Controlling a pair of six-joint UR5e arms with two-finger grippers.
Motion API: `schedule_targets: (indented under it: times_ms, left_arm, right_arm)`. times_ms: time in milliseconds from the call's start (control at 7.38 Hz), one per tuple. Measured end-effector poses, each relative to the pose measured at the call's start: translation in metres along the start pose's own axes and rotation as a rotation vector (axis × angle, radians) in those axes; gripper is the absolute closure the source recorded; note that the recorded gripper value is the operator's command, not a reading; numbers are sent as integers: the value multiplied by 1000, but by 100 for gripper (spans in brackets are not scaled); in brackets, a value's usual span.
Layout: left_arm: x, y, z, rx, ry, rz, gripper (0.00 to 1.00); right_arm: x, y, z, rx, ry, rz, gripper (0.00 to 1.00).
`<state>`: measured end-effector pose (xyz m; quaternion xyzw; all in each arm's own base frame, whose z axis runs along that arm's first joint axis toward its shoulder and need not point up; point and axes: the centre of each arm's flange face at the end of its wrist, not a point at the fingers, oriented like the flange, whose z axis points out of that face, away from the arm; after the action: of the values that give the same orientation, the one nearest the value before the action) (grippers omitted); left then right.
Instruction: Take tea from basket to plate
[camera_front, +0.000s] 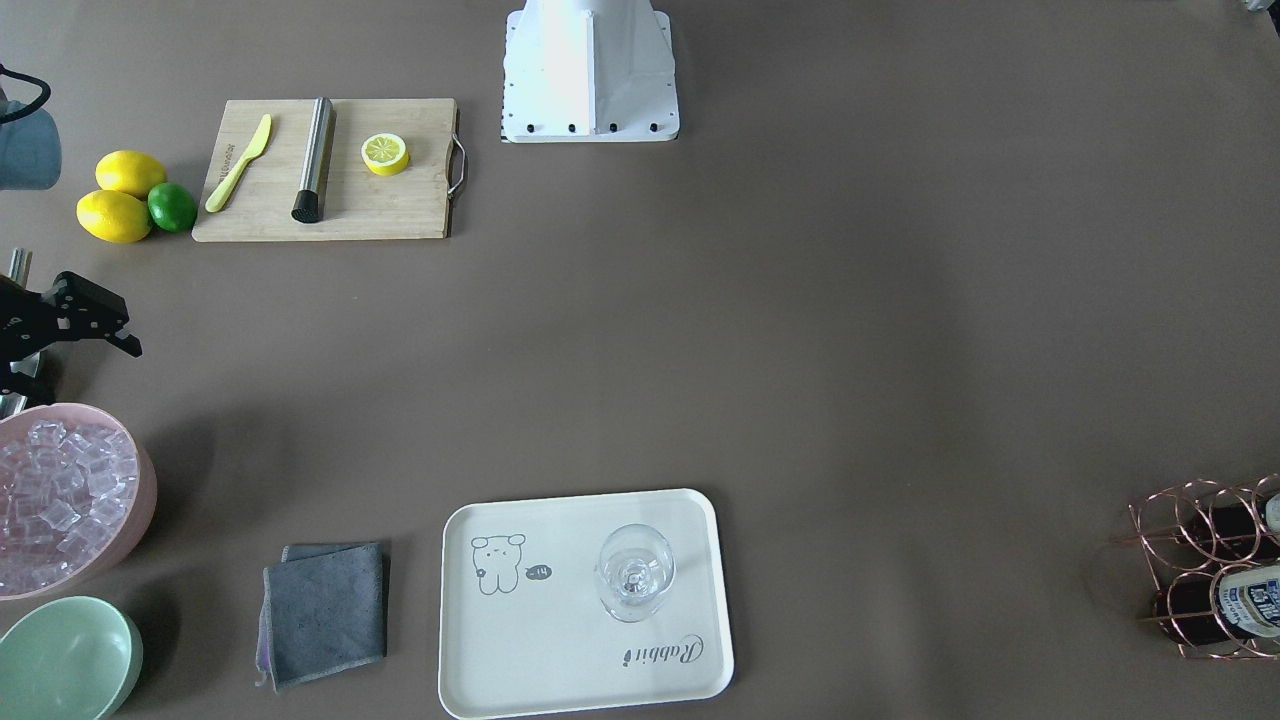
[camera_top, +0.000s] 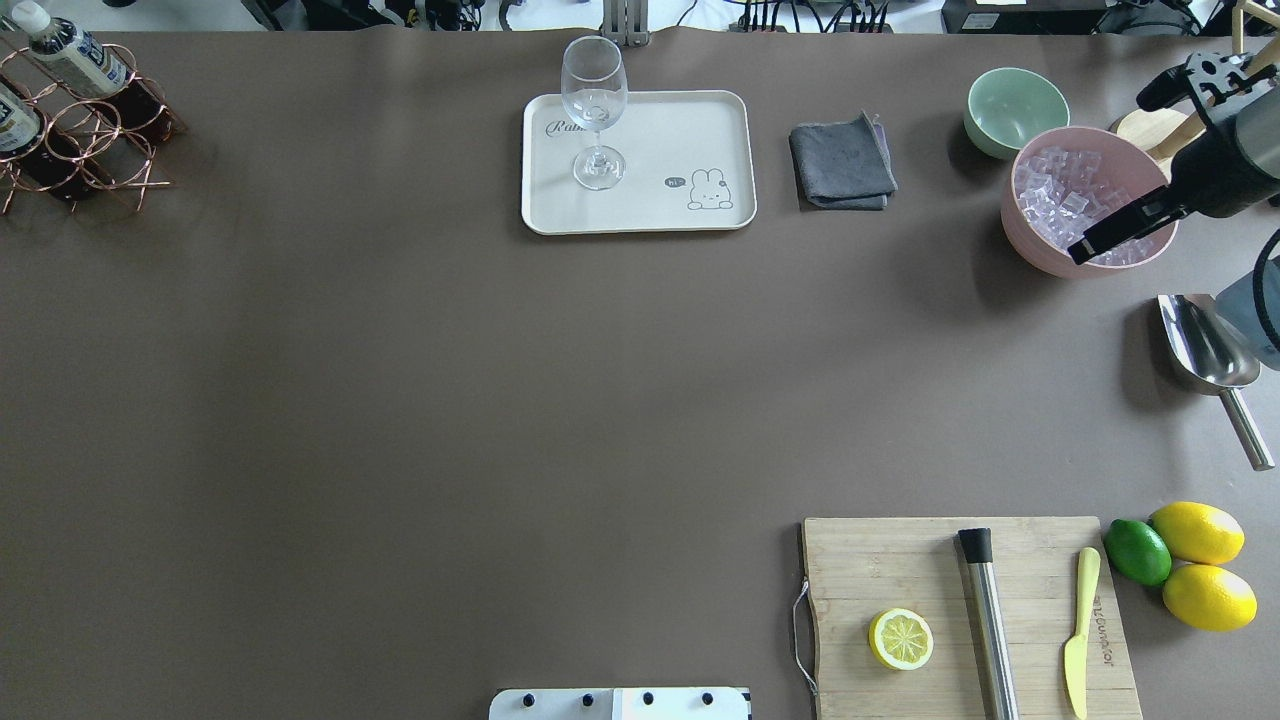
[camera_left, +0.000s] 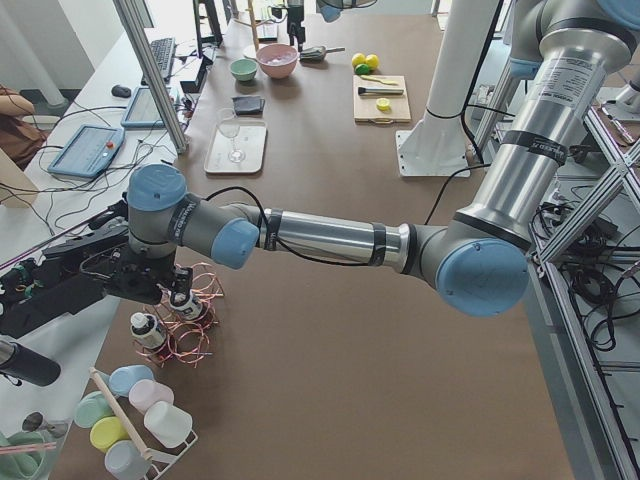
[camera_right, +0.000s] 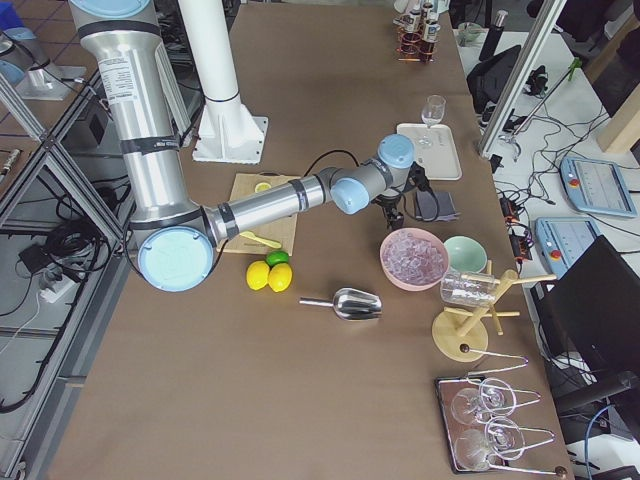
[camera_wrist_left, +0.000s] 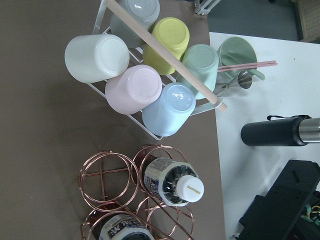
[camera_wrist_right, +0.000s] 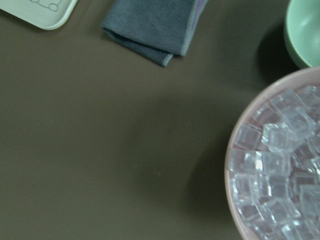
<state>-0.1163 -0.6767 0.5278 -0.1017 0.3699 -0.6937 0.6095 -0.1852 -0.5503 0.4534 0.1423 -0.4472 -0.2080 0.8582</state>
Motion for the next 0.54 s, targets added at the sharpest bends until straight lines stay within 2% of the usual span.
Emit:
schedule_targets:
  times_ms: [271, 542]
  left_arm:
    - [16, 9, 0, 1, 8, -67, 2]
    - [17, 22, 10, -6, -5, -93, 2]
  right_arm:
    - [-53, -27, 1, 107, -74, -180, 0]
    - [-101, -57, -7, 208, -154, -341, 0]
